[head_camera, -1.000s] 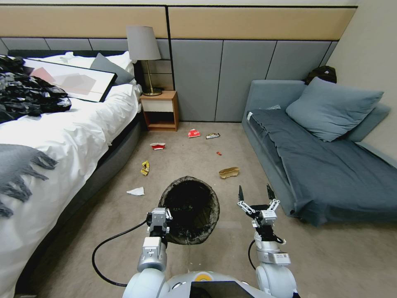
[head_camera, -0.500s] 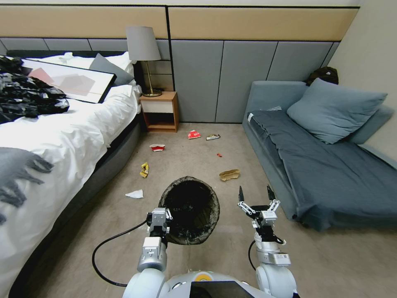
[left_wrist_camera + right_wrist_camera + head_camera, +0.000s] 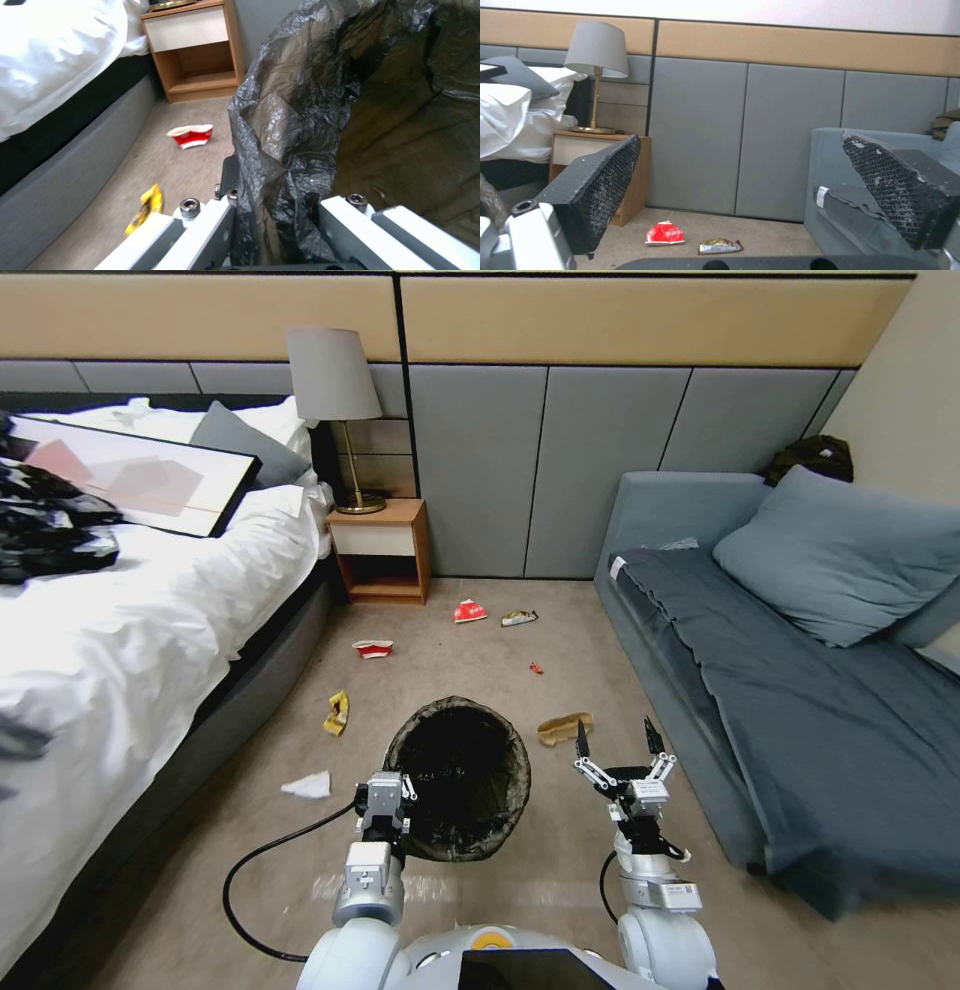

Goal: Pick up the trash bin, then pick up the garbage from the floor and place it into the trash bin.

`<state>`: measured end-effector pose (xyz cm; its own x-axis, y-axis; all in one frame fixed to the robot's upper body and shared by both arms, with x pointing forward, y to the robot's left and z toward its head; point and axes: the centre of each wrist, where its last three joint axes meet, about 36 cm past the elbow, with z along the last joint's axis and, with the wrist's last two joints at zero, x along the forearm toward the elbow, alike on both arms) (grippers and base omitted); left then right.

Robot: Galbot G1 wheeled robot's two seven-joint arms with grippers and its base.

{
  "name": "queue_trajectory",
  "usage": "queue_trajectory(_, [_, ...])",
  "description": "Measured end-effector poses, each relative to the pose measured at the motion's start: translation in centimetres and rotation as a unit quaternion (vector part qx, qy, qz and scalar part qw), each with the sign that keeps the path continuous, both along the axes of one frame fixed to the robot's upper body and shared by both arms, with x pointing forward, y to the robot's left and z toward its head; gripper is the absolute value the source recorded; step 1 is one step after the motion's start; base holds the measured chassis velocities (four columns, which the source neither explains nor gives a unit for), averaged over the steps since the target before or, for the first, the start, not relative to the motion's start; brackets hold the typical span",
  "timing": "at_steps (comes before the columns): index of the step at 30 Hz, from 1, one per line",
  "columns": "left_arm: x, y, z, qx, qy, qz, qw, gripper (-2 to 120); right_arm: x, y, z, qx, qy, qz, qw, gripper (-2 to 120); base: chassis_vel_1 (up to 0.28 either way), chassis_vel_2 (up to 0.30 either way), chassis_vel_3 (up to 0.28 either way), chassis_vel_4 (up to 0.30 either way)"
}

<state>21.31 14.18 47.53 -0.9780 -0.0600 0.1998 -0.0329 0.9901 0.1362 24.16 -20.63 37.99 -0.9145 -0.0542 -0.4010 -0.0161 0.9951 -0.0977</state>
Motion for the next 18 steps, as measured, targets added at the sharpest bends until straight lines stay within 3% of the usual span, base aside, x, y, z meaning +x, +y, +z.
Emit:
queue_trajectory(9, [0.04, -0.04, -0.01, 0.000, -0.001, -0.001, 1.0000, 1, 0.29, -0.09, -0.28, -0.006, -0.026, 0.017, 1.000, 100, -0.159, 0.160, 0.176, -0.158])
queue_trajectory(18, [0.00, -0.13, -0.03, -0.001, 0.000, -0.002, 1.0000, 1, 0.63, -0.50, -0.41, -0.030, -0.036, 0.022, 0.999, 100, -0.006, 0.001, 0.005, -0.008])
